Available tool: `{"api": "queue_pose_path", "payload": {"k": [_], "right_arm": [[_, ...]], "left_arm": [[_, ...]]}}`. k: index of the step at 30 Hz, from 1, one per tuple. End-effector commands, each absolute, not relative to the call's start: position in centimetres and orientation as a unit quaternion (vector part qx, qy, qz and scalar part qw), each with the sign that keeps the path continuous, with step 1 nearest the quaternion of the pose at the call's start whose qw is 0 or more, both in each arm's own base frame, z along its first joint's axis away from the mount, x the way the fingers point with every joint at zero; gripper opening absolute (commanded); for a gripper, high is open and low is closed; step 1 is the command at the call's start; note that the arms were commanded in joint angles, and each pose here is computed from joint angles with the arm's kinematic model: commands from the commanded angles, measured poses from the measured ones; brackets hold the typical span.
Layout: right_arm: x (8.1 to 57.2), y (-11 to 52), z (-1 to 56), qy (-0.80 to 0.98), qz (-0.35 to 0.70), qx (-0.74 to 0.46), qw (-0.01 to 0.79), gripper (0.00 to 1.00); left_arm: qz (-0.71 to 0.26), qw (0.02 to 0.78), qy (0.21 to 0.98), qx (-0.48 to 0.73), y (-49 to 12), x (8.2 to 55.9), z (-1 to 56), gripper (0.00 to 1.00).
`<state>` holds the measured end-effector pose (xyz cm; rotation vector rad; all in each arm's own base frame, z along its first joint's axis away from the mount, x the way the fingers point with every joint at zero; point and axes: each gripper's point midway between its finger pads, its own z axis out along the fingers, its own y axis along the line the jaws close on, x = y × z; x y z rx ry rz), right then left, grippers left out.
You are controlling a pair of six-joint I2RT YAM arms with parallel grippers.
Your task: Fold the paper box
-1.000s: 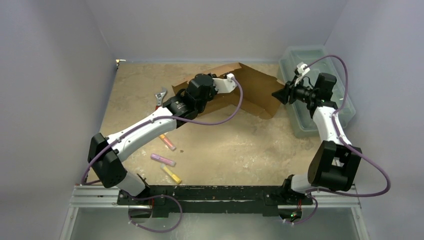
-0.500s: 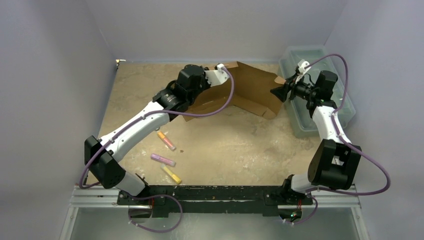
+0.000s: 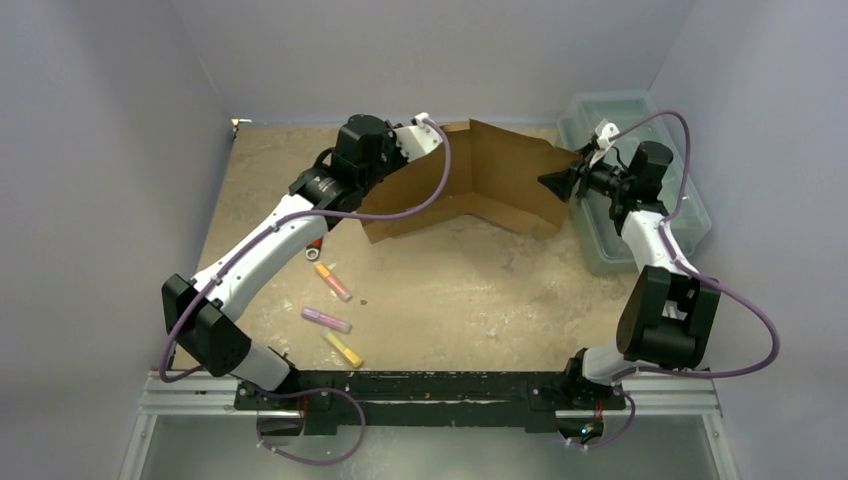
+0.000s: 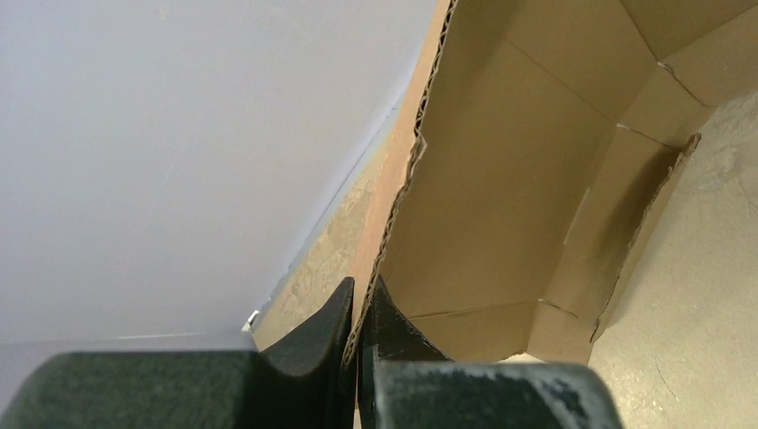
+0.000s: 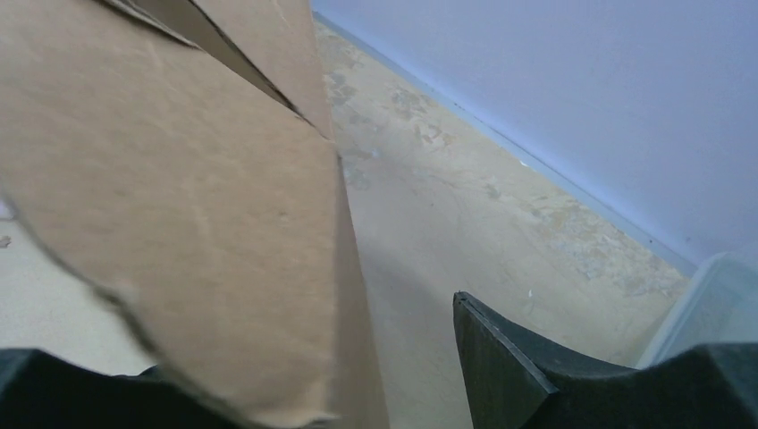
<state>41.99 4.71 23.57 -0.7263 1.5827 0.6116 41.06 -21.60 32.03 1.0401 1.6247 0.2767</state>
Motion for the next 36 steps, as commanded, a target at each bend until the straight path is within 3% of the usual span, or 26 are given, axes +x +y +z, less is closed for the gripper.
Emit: {"api": "queue_pose_path", "payload": {"k": [1, 6, 13, 15, 17, 21, 27, 33, 36], "right_arm": [[41.5, 5.5, 24.9, 0.652, 0.279, -0.344, 0.615, 0.64], [41.4, 5.7, 25.1, 0.647, 0.282, -0.350, 0.616, 0.57], [40.0, 6.4, 27.2, 0.618, 0.284, -0.372, 0.631, 0.01], [39.4, 6.5, 28.4, 0.616, 0.278, -0.372, 0.636, 0.00], [39.5, 5.9, 29.5, 0.639, 0.262, -0.348, 0.634, 0.00], [39.2, 4.7, 30.4, 0.703, 0.240, -0.310, 0.594, 0.00], [37.8, 3.7, 30.0, 0.758, 0.229, -0.245, 0.559, 0.00], [37.8, 2.5, 30.5, 0.784, 0.198, -0.220, 0.546, 0.00], [37.8, 2.5, 30.4, 0.785, 0.201, -0.216, 0.545, 0.00]], "left_arm": [[0.070, 0.606, 0.677, 0.412, -21.6, 40.6, 36.0, 0.00], [0.051, 0.609, 0.678, 0.409, -21.5, 40.8, 36.3, 0.00], [0.008, 0.617, 0.680, 0.397, -21.8, 40.7, 36.9, 0.00], [-0.001, 0.625, 0.683, 0.378, -21.4, 40.8, 37.5, 0.01], [-0.014, 0.635, 0.686, 0.354, -21.0, 40.8, 38.3, 0.22], [-0.066, 0.641, 0.690, 0.330, -21.2, 39.9, 39.5, 0.54], [-0.108, 0.636, 0.724, 0.244, -19.3, 38.7, 40.1, 0.83], [-0.159, 0.625, 0.746, 0.166, -16.6, 35.7, 37.8, 0.91], [-0.186, 0.588, 0.779, 0.112, -15.0, 34.8, 31.9, 0.93]]}}
